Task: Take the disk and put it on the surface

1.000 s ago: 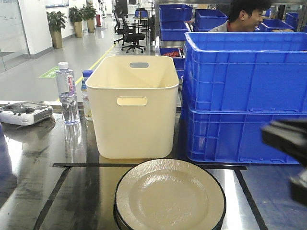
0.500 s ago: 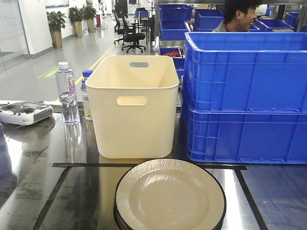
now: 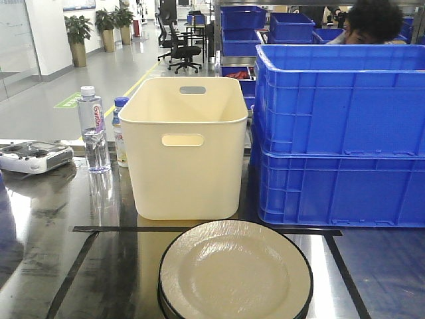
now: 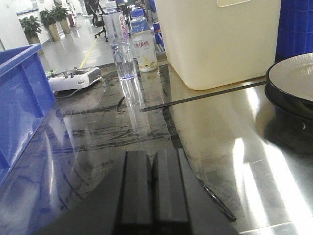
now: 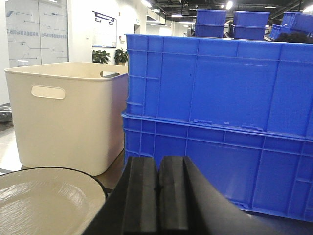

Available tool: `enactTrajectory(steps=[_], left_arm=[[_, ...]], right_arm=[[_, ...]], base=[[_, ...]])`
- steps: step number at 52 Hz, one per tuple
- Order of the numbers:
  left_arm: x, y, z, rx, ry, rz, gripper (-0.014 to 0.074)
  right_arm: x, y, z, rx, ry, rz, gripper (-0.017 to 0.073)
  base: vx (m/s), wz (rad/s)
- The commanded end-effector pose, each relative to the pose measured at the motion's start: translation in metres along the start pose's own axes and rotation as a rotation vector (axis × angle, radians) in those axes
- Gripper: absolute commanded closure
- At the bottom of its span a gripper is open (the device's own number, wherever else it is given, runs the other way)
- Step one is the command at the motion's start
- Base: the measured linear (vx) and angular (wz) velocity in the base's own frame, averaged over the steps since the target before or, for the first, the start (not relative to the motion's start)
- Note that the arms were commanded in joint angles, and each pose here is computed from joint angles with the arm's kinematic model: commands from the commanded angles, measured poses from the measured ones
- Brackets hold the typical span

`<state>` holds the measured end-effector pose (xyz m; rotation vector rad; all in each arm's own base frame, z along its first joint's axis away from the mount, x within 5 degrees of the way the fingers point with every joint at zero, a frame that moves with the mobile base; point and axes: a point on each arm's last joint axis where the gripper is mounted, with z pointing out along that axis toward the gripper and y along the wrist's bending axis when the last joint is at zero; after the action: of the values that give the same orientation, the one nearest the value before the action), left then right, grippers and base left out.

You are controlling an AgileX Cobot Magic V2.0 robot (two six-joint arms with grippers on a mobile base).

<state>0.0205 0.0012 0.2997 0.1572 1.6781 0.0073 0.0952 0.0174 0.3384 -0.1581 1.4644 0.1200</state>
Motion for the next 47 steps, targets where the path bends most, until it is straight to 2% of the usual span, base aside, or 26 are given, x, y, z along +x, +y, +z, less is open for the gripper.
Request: enactTrajectory(steps=[1, 5, 10, 13, 16, 23, 26, 32, 47], left_arm=[[-0.013, 0.001, -0.001, 0.000, -0.082, -0.007, 0.0596], [-0.014, 0.001, -0.001, -0.001, -0.086, -0.007, 0.0596], [-0.012, 0.000, 0.002, -0.001, -0.167, -0.008, 0.0596], [-0.005, -0.003, 0.004, 0.015, -0.225, -0.041, 0.0596], [0.011, -0.005, 0.007, 0.014, -0.252, -0.048, 0.0596], [0.055, -0.010, 0.031, 0.019, -0.121, -0.057, 0.0596], [0.069, -0.011, 0.037, 0.020, -0.117, -0.062, 0.0596], [0.092, -0.014, 0.046, 0.017, -0.234, -0.078, 0.0596], [0.086, -0.013, 0.045, 0.015, -0.267, -0.069, 0.0595]], right_arm=[[-0.014, -0.004, 0.000, 0.045, -0.086, 0.000, 0.0568], [-0.015, -0.004, 0.000, 0.046, -0.087, 0.000, 0.0568], [-0.015, -0.004, 0.000, 0.046, -0.087, 0.000, 0.0568], [-0.015, -0.004, 0.000, 0.046, -0.087, 0.000, 0.0568], [-0.015, -0.004, 0.000, 0.046, -0.087, 0.000, 0.0568], [-0.015, -0.004, -0.001, 0.045, -0.089, 0.000, 0.0568], [-0.015, -0.005, 0.000, 0.047, -0.089, 0.000, 0.0568], [-0.015, -0.005, 0.000, 0.048, -0.090, 0.000, 0.0568], [-0.015, -0.004, 0.000, 0.046, -0.087, 0.000, 0.0568]], base=[[0.00, 0.00], [0.00, 0.00], [0.00, 0.00], [0.00, 0.00], [0.00, 0.00], [0.00, 0.00], [0.00, 0.00], [0.00, 0.00], [0.00, 0.00]])
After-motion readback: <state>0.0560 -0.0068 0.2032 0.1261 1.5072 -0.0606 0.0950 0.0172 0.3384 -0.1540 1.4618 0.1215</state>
